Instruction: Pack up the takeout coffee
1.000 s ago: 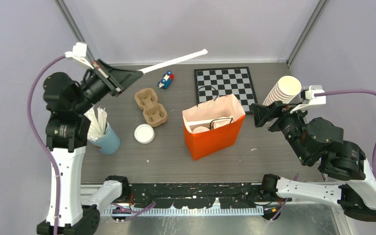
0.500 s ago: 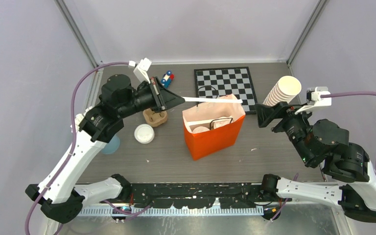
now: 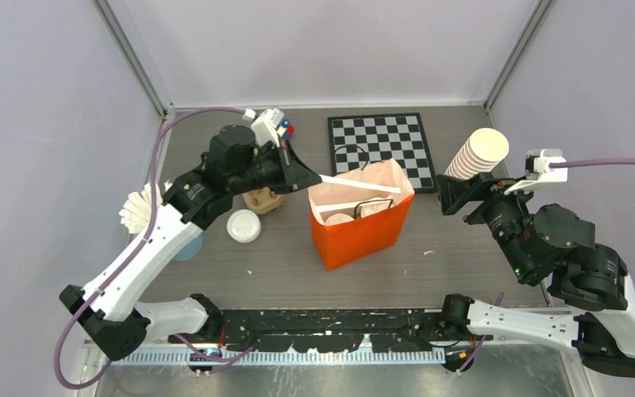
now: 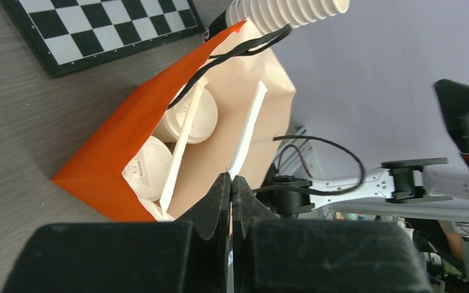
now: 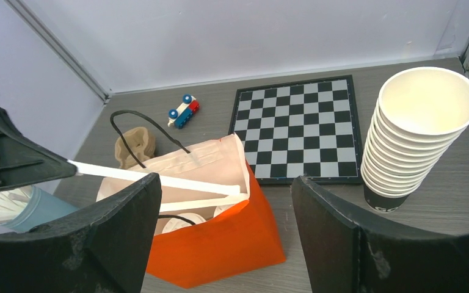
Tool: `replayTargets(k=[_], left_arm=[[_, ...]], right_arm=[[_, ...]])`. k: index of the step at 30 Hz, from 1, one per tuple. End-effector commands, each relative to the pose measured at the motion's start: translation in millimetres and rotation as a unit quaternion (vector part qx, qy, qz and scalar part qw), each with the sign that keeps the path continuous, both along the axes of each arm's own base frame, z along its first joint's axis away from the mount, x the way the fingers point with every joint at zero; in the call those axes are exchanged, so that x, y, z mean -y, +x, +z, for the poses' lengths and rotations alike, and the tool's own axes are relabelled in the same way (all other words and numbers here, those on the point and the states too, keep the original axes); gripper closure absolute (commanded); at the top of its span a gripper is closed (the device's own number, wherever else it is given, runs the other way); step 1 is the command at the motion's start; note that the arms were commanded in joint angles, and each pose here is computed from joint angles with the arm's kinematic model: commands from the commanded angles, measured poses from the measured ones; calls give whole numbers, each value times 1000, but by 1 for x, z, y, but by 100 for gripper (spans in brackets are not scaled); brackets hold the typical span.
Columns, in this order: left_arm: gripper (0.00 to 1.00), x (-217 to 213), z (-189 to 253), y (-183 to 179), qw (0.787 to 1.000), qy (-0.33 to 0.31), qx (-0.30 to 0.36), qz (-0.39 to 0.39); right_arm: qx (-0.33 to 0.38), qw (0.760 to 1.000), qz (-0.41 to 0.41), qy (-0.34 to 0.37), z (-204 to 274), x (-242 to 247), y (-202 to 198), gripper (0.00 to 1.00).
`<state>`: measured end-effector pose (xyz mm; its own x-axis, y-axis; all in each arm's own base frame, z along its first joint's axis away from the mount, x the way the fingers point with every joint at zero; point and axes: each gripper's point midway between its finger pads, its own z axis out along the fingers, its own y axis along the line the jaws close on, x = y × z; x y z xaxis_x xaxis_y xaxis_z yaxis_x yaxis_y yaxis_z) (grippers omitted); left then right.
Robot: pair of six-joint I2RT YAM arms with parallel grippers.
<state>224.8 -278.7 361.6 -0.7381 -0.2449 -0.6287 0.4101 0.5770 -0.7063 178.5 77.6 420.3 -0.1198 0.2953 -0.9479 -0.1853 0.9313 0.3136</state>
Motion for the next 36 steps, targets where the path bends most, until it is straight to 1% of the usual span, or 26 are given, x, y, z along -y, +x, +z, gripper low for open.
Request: replayTargets(k=[1,7,8,10,12,15,17,20,24,25,26,27,29,31,33,36], left_arm=[[100,14,-10,7,1000,19,19,-11],[100,25,-36,10,998,50,12,-22],[98,25,-39,11,998,53,10,-22],[91,23,-39,12,998,59,12,-19],[80,18,-35,12,997,72,24,-15],[60,3,-24,14,994,101,49,-1],[50,-7,-16,15,991,119,65,10],[41,-22,2,18,985,142,92,30],[28,-48,26,20,976,168,116,72],[17,-52,33,18,975,168,124,78],[2,-57,39,17,973,168,132,83],[1,-62,46,15,972,167,140,91],[0,-76,57,10,969,162,155,108],[0,-83,66,3,967,149,171,115],[0,-90,67,-3,966,137,182,121],[0,-108,64,-13,963,133,183,144]], right_arm=[[2,1000,-17,18,3,7,1,18],[-3,999,-22,26,3,13,-2,18],[-4,999,-22,27,2,14,-2,18],[-5,999,-24,29,2,15,-3,18],[-7,999,-25,30,2,15,-2,18],[-10,999,-26,25,-1,11,-1,18],[-13,1000,-21,20,-3,6,0,18],[-22,1000,-11,3,-7,-3,2,18],[-40,999,1,-20,-10,-15,3,13],[-46,999,5,-29,-12,-19,3,11],[-51,998,18,-34,-14,-25,2,11],[-55,997,32,-36,-15,-31,1,11],[-63,995,75,-36,-15,-49,-4,9],[-71,992,99,-29,-15,-61,-7,9],[-81,993,91,-11,-14,-65,-5,8],[-94,994,54,12,-13,-59,0,8]])
